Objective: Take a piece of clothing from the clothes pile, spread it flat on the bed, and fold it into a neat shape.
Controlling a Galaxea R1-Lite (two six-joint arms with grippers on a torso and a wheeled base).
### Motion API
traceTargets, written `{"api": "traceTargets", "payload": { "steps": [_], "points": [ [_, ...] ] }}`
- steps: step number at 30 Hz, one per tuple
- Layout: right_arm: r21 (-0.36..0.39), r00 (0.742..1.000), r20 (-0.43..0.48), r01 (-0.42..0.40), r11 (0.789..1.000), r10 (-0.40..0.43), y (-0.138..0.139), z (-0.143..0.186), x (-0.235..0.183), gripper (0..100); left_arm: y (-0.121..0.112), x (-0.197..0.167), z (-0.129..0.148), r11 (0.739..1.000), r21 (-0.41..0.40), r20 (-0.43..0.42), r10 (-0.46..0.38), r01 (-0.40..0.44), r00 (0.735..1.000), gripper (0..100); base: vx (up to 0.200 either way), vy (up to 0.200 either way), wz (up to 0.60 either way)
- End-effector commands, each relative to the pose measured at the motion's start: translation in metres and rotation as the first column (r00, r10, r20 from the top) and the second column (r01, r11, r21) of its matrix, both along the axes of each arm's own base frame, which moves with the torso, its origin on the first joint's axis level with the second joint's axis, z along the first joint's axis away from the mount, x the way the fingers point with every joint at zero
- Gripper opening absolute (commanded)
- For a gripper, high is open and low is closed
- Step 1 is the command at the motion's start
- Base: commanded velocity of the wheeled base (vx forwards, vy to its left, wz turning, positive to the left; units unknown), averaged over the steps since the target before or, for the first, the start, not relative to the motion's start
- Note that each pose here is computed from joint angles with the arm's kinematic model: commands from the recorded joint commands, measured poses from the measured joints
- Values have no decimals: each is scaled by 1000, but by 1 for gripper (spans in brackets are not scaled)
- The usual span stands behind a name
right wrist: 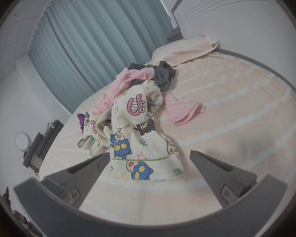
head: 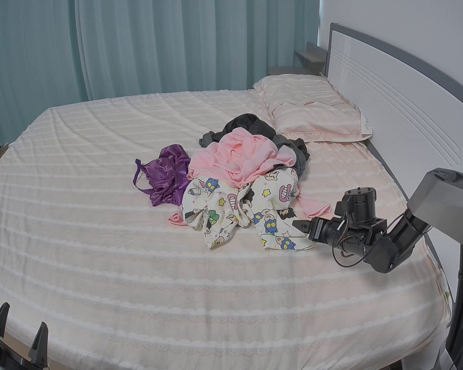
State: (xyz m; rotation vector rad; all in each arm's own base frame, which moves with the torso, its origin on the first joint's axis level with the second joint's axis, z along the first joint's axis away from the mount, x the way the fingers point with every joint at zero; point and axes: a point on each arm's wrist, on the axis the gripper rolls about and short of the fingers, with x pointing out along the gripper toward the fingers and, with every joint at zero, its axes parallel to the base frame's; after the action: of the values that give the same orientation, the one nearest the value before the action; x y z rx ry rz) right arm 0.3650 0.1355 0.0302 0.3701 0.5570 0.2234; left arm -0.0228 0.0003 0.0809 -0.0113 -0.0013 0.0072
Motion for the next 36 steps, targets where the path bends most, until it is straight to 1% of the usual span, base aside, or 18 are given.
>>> {"api": "traceTargets", "payload": {
  "steps": [1, 5, 7, 9, 11, 12, 16, 17, 18, 22, 26, 30, 34, 35, 36],
  "points": [
    [-9, 1000, -23, -13, 1000, 12, 12, -24, 15, 100, 0, 0, -5, 1000, -1, 0, 0, 0, 1000, 100, 0, 0, 0],
    [-10, 999, -25, -20, 1000, 20, 18, -26, 22, 100, 0, 0, -5, 1000, 1, 0, 2, -2, 1000, 100, 0, 0, 0],
    [-13, 999, -33, -31, 999, 31, 25, -29, 28, 100, 0, 0, -5, 1000, 1, 0, 0, 0, 1000, 100, 0, 0, 0],
    [-8, 999, -19, -45, 999, 45, 33, -28, 31, 100, 0, 0, -5, 1000, 1, 0, 0, 0, 1000, 100, 0, 0, 0],
    [-8, 998, -19, -57, 998, 57, 38, -28, 31, 100, 0, 0, -5, 1000, 1, 0, 0, 0, 1000, 100, 0, 0, 0],
    [-15, 997, -36, -74, 997, 74, 46, -31, 28, 100, 0, 0, -5, 1000, -1, 0, 0, 0, 1000, 100, 0, 0, 0],
    [-12, 992, -35, -120, 993, 120, 65, -31, 24, 100, 0, 0, -5, 1000, -1, 0, 0, 0, 1000, 100, 0, 0, 0],
    [-12, 992, -35, -120, 993, 120, 65, -31, 24, 100, 0, 0, -5, 1000, -1, 0, 0, 0, 1000, 100, 0, 0, 0],
    [-17, 990, -42, -137, 990, 136, 73, -34, 21, 100, 0, 0, -5, 1000, 1, 0, 0, 0, 1000, 100, 0, 0, 0],
    [-24, 988, -47, -146, 989, 144, 82, -37, 24, 100, 0, 0, -5, 1000, 1, 0, 0, 0, 1000, 100, 0, 0, 0],
    [-27, 992, -41, -120, 992, 118, 76, -34, 29, 100, 0, 0, -5, 1000, -1, 0, 0, 0, 1000, 100, 0, 0, 0],
    [-32, 996, -34, -81, 996, 79, 60, -21, 27, 100, 0, 0, -5, 1000, 1, 0, 0, 0, 1000, 100, 0, 0, 0],
    [-35, 999, -33, -39, 999, 38, 41, -14, 30, 100, 0, 0, -5, 1000, 1, 0, 2, -2, 1000, 100, 0, 0, 0],
    [-41, 999, -45, -24, 999, 22, 34, -14, 32, 100, 0, 0, -5, 1000, -1, 0, 0, 0, 1000, 100, 0, 0, 0],
    [-42, 999, -47, -21, 999, 19, 33, -14, 32, 100, 0, 0, -5, 1000, 1, 0, 2, -2, 1000, 100, 0, 0, 0]
  ]
}}
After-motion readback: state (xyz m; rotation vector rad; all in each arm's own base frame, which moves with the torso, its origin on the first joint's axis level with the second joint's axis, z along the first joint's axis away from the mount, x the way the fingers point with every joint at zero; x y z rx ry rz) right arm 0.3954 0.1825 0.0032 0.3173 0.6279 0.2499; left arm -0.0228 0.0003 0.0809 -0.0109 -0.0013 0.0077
